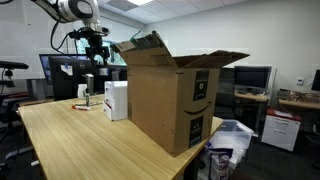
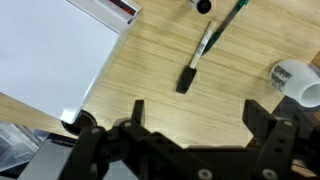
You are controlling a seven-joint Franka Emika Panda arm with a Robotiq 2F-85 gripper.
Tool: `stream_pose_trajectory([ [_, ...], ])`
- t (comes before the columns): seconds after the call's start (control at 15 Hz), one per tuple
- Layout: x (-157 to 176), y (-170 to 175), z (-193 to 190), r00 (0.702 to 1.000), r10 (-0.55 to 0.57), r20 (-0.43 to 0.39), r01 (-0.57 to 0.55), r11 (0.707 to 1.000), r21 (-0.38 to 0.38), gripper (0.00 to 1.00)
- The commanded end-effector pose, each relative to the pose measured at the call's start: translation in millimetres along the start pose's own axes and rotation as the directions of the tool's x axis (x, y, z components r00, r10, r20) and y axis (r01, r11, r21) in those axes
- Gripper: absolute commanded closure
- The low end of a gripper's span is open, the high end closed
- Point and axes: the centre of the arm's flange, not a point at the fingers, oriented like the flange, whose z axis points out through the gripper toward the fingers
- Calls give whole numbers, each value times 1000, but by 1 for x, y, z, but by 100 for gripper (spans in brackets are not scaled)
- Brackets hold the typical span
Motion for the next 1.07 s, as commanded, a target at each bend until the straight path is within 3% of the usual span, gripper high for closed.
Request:
stream_pose_trajectory([
  [0.0,-45,23,-13,999,35,14,-35,999,-22,0],
  [0.47,-90,67,-20,987,150,50,-149,988,-31,0],
  [1.0,-96,75,-8,979,195,66,-194,981,-10,0],
])
